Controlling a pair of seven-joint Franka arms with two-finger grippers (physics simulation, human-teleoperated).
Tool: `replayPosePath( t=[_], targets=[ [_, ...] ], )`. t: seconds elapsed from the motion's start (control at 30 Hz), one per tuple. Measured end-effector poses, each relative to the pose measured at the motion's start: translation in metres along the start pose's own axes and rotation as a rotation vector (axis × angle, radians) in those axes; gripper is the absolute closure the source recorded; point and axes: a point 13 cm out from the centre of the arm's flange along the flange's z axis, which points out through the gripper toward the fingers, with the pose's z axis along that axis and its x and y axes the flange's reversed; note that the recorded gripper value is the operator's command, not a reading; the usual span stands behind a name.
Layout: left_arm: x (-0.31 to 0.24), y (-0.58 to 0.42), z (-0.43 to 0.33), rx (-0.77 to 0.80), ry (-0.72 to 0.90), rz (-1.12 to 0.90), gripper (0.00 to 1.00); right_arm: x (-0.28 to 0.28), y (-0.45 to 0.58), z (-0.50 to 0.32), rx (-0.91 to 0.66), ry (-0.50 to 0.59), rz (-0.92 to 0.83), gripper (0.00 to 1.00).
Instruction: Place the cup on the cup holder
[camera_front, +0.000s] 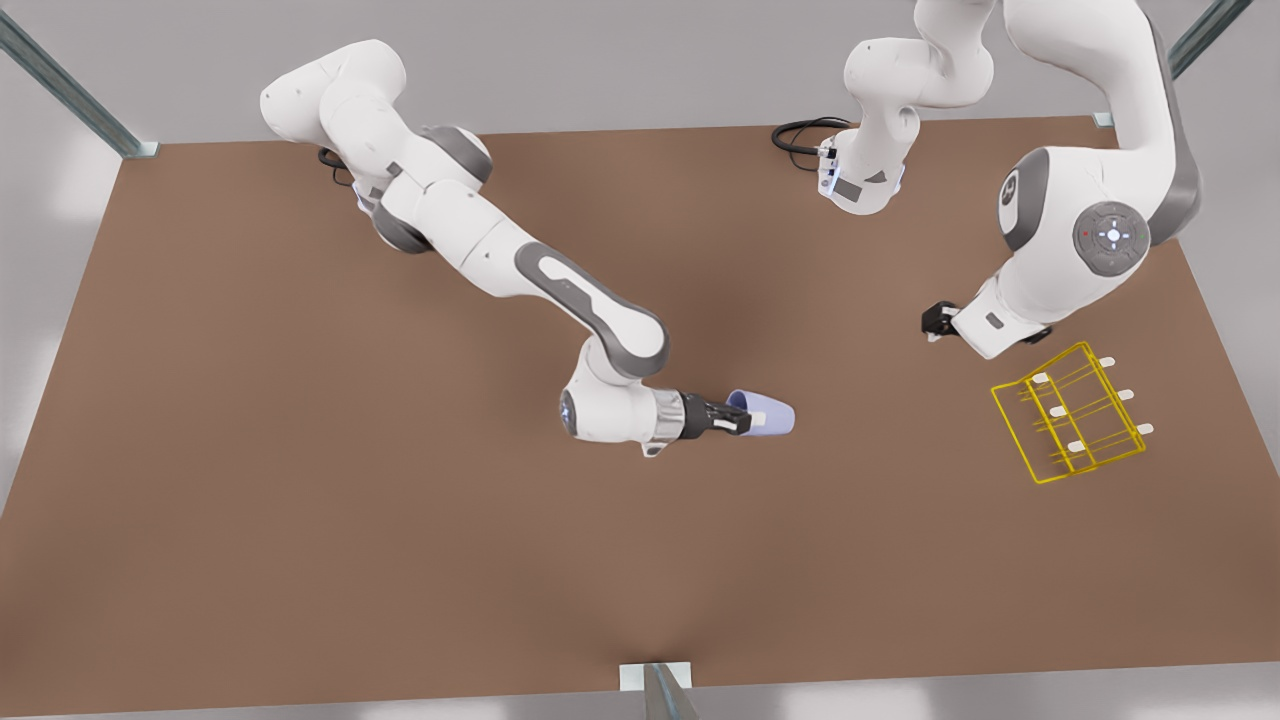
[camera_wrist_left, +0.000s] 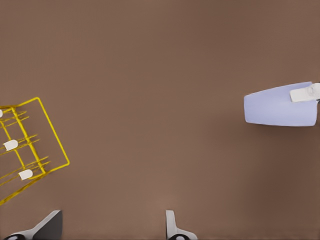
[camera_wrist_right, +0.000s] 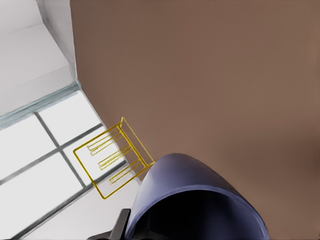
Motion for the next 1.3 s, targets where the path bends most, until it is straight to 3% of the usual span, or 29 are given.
replayPosePath(
  t=[0.27,0.3,0.33,0.37,0.5,0.63,0.7,0.77,0.83,0.93,1.03,1.17,1.3],
  targets=[
    [0.006,-0.025,0.011,-0.005,0.054,-0.025,0.00,-0.016,-0.042,0.011,0.050,-0.040,0.121,0.78],
    [0.007,-0.026,0.012,-0.006,0.057,-0.032,0.00,-0.017,-0.047,0.012,0.060,-0.044,0.129,0.29],
    [0.007,-0.026,0.012,-0.006,0.060,-0.039,0.00,-0.018,-0.051,0.013,0.069,-0.047,0.137,0.04],
    [0.007,-0.025,0.013,-0.006,0.063,-0.048,0.00,-0.018,-0.054,0.014,0.074,-0.050,0.144,0.00],
    [0.009,-0.020,0.014,-0.006,0.069,-0.084,0.00,-0.025,-0.061,0.005,0.101,-0.067,0.168,0.00],
    [0.009,-0.019,0.016,-0.007,0.075,-0.112,0.00,-0.021,-0.127,-0.044,0.263,-0.084,0.248,0.00],
    [0.003,-0.038,0.037,-0.014,0.112,-0.125,0.00,-0.011,-0.143,-0.090,0.325,-0.078,0.278,0.00],
    [-0.036,-0.101,0.059,-0.026,0.126,-0.115,0.00,-0.017,-0.131,-0.154,0.369,-0.079,0.254,0.00],
    [-0.071,-0.161,0.091,-0.039,0.141,-0.159,0.00,-0.037,-0.074,-0.264,0.430,-0.151,0.104,0.00],
    [-0.106,-0.204,0.142,-0.055,0.132,-0.363,0.00,-0.032,0.014,-0.465,0.644,-0.373,-0.190,0.00],
    [-0.117,-0.211,0.161,-0.033,0.072,-0.646,0.00,-0.020,0.009,-0.630,0.907,-0.544,-0.222,0.00],
    [-0.113,-0.212,0.182,0.037,0.005,-1.013,0.00,0.004,-0.014,-0.683,1.111,-0.504,-0.243,0.00],
    [-0.106,-0.226,0.215,0.094,0.005,-1.245,0.00,0.004,-0.042,-0.719,1.181,-0.445,-0.253,0.00]
  ],
)
